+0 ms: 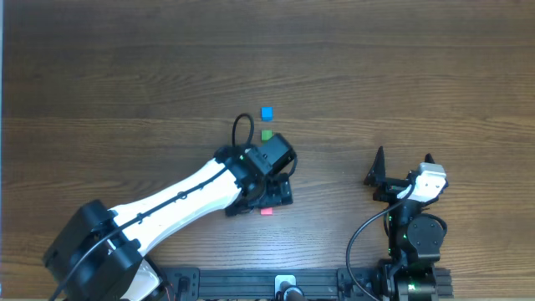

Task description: Stack Cubes

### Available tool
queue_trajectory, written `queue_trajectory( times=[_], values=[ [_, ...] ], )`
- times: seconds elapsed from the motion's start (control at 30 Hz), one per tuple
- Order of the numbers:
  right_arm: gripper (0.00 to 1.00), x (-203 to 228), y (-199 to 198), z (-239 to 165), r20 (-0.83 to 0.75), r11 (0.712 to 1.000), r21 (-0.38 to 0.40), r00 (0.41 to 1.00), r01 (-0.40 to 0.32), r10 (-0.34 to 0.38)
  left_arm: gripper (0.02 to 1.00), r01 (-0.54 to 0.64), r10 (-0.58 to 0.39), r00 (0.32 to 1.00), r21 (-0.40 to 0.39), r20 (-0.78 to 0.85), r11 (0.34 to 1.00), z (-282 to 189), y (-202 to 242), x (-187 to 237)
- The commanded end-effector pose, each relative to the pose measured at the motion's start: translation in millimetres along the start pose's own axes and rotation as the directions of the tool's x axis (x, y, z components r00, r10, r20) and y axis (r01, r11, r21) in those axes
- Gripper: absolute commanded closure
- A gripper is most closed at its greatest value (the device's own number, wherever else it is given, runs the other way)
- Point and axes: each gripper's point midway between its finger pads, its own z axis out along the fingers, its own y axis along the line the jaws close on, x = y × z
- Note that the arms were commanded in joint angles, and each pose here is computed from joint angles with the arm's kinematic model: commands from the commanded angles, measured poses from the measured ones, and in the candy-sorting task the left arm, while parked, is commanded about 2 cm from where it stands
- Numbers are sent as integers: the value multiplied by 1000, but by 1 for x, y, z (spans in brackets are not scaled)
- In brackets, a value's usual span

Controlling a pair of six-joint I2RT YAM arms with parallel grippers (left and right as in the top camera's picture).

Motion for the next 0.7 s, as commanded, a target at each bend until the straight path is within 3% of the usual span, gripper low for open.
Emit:
queue_trajectory(
  times=[0.03,0.3,0.7],
  values=[
    [9,1,0,0,3,1000,4,1000,-8,8,18,26,-27,998,-11,-54,1000,21,12,16],
    [9,1,0,0,3,1000,4,1000,-9,9,20,-38,39,999,11,-12,999,29,-1,21],
    [7,1,0,0,3,1000,3,1000,-9,9,23,-74,76,997,-71,21,995,46,11,12]
  ],
)
